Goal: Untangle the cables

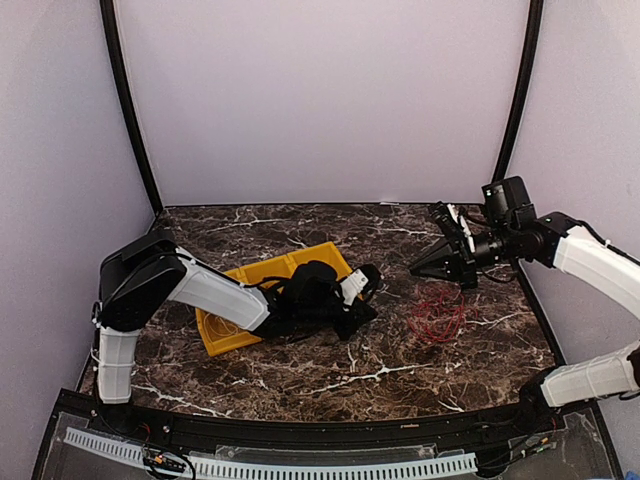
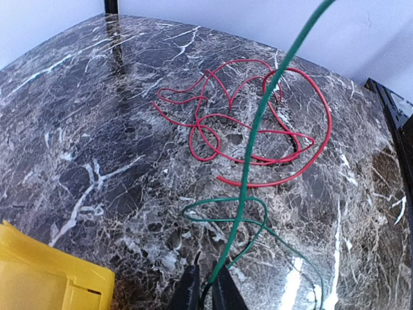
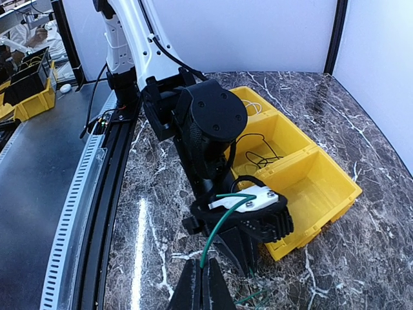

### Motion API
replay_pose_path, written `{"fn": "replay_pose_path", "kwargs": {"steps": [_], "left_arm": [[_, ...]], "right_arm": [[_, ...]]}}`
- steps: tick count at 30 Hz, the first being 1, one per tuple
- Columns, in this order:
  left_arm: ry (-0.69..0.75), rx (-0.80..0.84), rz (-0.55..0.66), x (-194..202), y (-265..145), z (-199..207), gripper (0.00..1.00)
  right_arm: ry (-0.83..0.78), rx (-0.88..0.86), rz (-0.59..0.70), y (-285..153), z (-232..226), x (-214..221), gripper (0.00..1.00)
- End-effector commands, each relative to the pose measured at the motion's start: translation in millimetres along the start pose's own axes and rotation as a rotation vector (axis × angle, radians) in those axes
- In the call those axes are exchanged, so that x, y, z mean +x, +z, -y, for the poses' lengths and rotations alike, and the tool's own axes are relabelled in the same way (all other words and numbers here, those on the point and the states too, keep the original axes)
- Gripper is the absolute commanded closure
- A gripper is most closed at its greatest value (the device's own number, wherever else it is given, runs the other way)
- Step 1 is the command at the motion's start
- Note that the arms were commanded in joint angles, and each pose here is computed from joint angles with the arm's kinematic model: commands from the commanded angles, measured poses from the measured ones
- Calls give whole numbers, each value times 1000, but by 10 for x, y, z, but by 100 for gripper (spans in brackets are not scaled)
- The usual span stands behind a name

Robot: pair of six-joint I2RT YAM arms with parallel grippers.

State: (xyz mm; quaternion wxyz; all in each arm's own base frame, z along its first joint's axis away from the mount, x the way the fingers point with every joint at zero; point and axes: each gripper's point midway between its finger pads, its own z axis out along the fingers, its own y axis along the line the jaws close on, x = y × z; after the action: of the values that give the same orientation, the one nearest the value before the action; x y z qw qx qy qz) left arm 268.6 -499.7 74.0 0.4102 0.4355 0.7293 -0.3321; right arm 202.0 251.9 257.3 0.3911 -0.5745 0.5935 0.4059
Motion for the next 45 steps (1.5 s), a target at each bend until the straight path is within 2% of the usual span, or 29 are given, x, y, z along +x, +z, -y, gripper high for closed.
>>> {"fn": "replay_pose_path", "kwargs": {"steps": [1, 2, 7, 8, 11, 12, 13, 14, 15, 16, 17, 18, 23, 30, 37, 45], "left_arm": [[18, -68, 24, -195, -82, -84, 98], [18, -83, 27, -240, -160, -94, 99], [24, -151, 10, -531, -668, -107, 100], [22, -157, -26, -498, -740, -103, 100], [21, -227, -2, -821, -1128, -141, 100], [21, -257, -38, -782, -1210, -179, 100], [25, -270, -10, -954, -1354, -166, 100], [27, -305, -48, -909, -1443, -213, 100], [30, -320, -21, -1066, -1577, -215, 100], [33, -355, -52, -1038, -1668, -260, 100], [34, -373, -18, -1206, -1813, -260, 100], [37, -404, -39, -1199, -1900, -298, 100], [22, -516, 35, -1678, -2486, -391, 100], [-3, -665, 103, -2105, -3163, -491, 100], [65, -823, 69, -2070, -3427, -704, 100], [55, -940, -32, -1653, -3209, -1100, 100]], "right_arm": [[-23, 65, -4, -49, 94, 31, 96], [-23, 84, -13, -47, 131, 73, 93], [-20, 249, -90, -34, 456, 385, 66], [-10, 291, -114, -30, 553, 471, 61], [22, 383, -182, -33, 778, 663, 55], [29, 395, -197, -33, 816, 698, 54], [35, 397, -207, -25, 835, 726, 54], [37, 400, -213, -24, 847, 741, 53], [38, 404, -216, -24, 855, 753, 53], [37, 408, -220, -24, 862, 768, 52], [36, 411, -223, -25, 866, 782, 52], [35, 413, -226, -26, 868, 793, 52], [33, 421, -241, -28, 888, 829, 51], [38, 416, -263, -15, 896, 893, 51], [43, 407, -273, 3, 900, 930, 50], [45, 405, -284, 8, 900, 964, 50]]}}
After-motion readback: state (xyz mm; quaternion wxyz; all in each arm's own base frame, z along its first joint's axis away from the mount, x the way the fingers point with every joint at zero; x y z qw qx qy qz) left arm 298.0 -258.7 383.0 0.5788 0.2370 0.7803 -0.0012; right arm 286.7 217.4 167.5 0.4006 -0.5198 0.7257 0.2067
